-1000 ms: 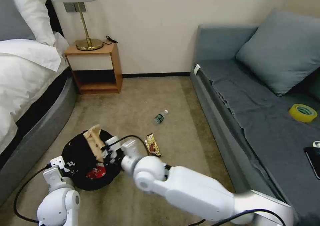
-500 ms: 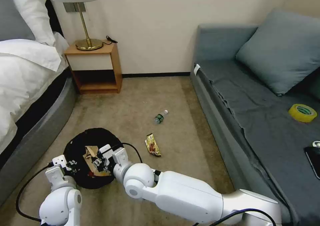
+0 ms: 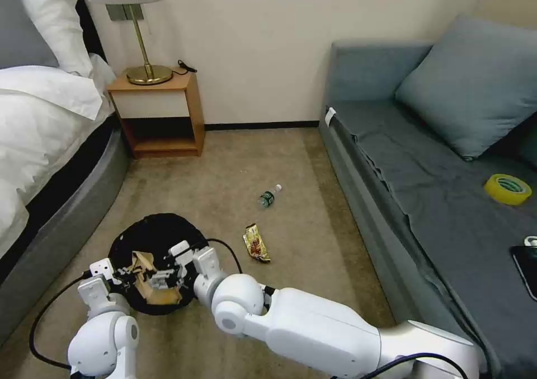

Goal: Pick up the trash bin, then pick up the garbage on the floor and place it into the trash bin.

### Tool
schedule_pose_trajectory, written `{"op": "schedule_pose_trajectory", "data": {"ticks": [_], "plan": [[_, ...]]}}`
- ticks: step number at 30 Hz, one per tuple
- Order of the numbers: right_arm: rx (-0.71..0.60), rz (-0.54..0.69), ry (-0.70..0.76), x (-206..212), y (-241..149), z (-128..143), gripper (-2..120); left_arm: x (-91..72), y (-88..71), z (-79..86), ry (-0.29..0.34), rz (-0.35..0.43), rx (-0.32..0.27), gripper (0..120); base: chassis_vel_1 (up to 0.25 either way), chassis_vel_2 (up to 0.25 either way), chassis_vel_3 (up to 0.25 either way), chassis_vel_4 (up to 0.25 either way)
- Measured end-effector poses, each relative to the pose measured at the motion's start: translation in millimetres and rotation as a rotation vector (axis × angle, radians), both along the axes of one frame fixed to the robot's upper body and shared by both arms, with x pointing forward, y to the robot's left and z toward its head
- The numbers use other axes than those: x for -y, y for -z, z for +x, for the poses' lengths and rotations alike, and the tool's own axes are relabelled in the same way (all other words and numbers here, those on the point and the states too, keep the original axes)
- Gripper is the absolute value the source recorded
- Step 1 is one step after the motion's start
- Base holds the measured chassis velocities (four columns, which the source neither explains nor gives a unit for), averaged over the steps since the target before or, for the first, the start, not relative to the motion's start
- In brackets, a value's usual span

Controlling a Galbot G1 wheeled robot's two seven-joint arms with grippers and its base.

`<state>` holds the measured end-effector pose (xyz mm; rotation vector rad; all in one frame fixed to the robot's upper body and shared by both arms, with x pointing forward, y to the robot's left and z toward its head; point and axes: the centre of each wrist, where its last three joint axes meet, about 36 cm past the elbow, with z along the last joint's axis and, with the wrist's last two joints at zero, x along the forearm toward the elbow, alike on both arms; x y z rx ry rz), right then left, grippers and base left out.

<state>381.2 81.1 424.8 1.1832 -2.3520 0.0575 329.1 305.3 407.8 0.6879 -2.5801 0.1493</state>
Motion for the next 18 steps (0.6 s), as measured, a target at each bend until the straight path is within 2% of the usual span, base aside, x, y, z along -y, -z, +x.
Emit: {"op": "schedule_pose_trajectory", "data": {"ticks": [3, 8, 12, 18], "plan": [[-0.020, -0.025, -0.020, -3, -5, 3, 100, 1.3, 0.2, 0.4, 0.006, 0.005, 0.000, 2, 0.000, 0.000, 0.000, 0.000], [-0.075, -0.068, -0.040, -8, -19, 22, 100, 5.6, 1.5, 0.8, 0.024, 0.017, 0.000, 2, 0.000, 0.000, 0.000, 0.000], [-0.063, -0.168, -0.056, -12, -36, 54, 100, 7.5, 3.0, 1.4, 0.031, 0.025, 0.001, 2, 0.000, 0.000, 0.000, 0.000], [0.002, -0.264, -0.092, -11, -43, 82, 100, 7.8, 3.7, 1.9, 0.034, 0.027, 0.003, 2, 0.000, 0.000, 0.000, 0.000]]}}
